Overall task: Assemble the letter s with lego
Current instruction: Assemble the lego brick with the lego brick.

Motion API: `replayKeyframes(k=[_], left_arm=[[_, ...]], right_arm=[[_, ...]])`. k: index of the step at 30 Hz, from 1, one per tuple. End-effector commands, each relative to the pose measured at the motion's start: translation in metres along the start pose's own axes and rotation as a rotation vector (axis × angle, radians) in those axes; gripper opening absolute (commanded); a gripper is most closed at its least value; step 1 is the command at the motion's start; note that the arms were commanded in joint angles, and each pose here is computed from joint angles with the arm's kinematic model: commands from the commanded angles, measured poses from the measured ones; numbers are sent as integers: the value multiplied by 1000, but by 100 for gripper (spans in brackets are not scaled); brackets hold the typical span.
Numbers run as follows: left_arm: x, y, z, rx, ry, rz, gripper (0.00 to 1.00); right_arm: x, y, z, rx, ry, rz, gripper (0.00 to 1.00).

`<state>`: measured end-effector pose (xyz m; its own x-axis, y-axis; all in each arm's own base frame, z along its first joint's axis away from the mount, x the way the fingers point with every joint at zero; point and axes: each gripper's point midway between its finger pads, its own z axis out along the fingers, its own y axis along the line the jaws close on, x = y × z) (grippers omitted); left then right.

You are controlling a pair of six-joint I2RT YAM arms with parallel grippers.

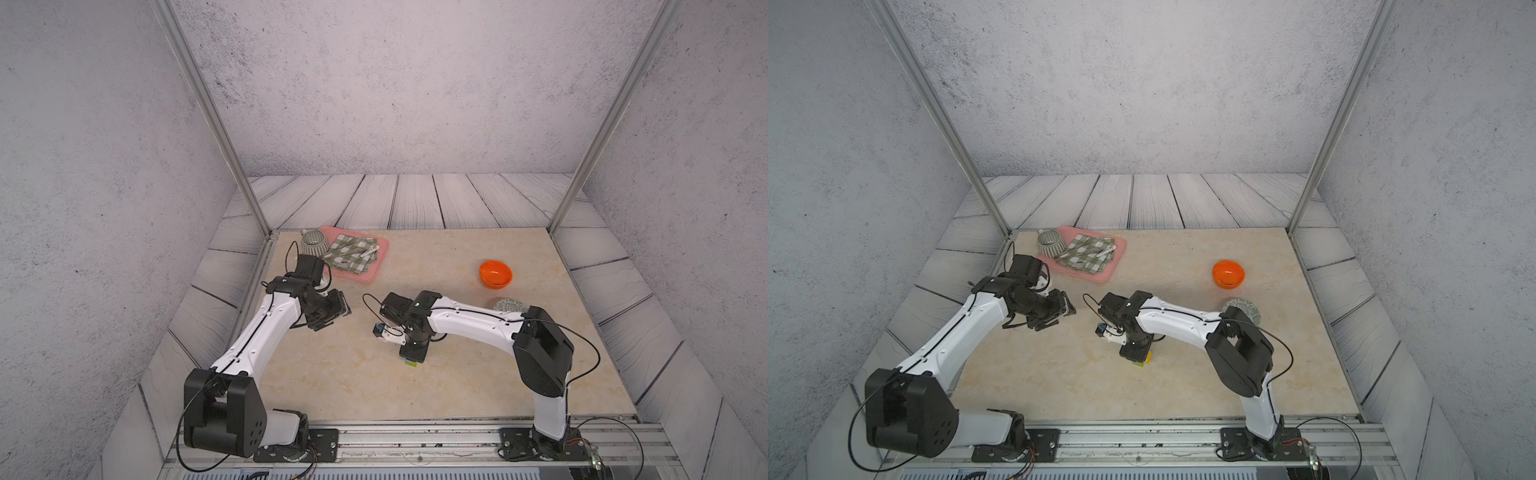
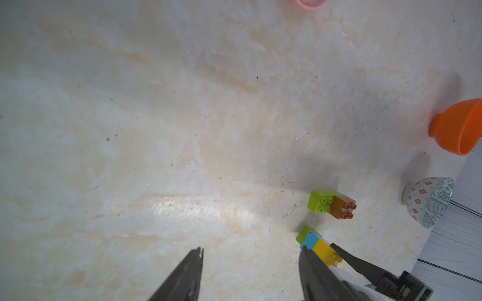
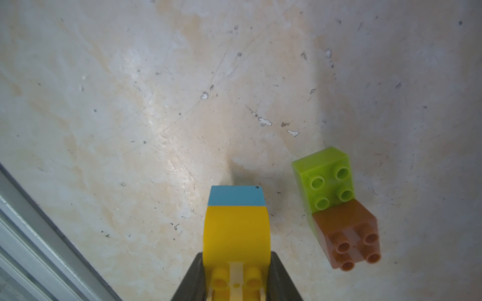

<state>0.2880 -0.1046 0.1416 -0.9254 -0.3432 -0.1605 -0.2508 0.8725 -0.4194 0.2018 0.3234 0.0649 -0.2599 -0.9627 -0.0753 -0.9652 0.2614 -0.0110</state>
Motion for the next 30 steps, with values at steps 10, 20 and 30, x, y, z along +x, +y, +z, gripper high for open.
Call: replayKeyframes(k=[10,20,30], left_arm=[[2,4,-7,0,-9,5,64],[2,5,-7,-1,-10,4,64],[1,5,-11,0,-15,4,64]], right_arm=[[29,20,40,-36,180,-22,0],[26,28,43,-56,167,-24,0],[31,35,42,-126,138,-39,0]])
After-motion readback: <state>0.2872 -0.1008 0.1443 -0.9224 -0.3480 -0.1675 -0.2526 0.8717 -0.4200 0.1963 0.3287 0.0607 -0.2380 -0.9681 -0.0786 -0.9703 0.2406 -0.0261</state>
